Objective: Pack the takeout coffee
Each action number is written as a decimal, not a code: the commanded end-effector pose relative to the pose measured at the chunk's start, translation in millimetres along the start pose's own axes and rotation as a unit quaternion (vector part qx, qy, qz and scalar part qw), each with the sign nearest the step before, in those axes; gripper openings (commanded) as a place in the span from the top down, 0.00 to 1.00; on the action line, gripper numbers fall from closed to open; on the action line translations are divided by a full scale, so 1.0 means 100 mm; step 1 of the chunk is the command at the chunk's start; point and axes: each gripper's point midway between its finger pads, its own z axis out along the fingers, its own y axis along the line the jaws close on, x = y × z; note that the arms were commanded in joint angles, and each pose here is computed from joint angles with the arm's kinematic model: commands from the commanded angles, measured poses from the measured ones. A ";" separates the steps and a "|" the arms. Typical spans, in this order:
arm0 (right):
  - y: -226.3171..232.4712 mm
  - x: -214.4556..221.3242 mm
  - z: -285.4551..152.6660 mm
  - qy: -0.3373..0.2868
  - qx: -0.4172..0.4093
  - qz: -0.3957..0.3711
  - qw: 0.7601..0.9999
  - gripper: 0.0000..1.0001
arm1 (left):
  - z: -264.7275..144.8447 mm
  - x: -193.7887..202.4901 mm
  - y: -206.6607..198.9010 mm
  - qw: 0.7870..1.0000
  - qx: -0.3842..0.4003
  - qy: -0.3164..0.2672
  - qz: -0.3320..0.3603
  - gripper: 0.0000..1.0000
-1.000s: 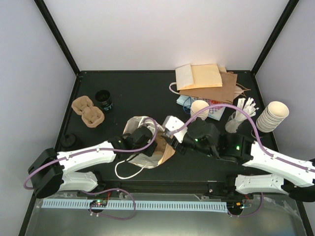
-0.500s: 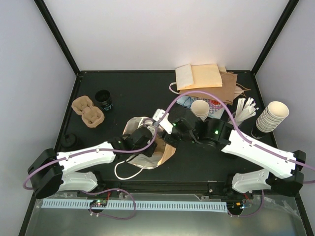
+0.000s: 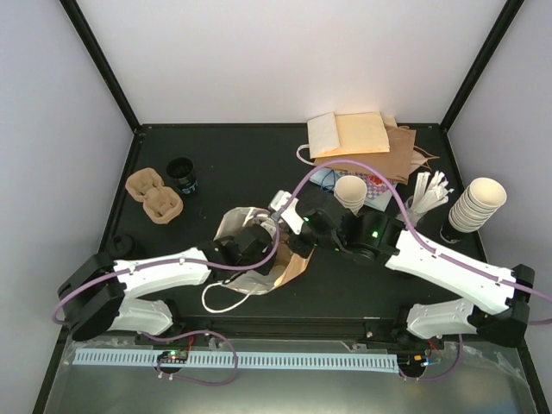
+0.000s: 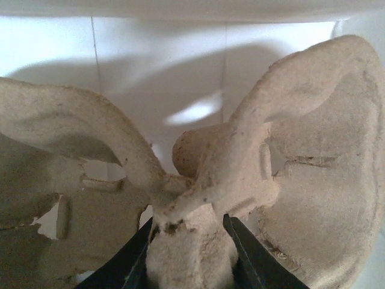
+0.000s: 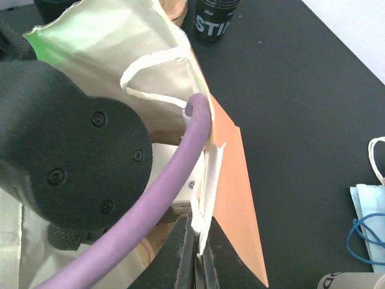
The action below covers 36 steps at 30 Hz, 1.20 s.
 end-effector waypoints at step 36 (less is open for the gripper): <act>-0.67 0.16 -0.84 -0.095 0.059 0.174 0.978 0.28 | 0.35 -0.03 -0.33 0.997 0.054 0.041 0.039 0.71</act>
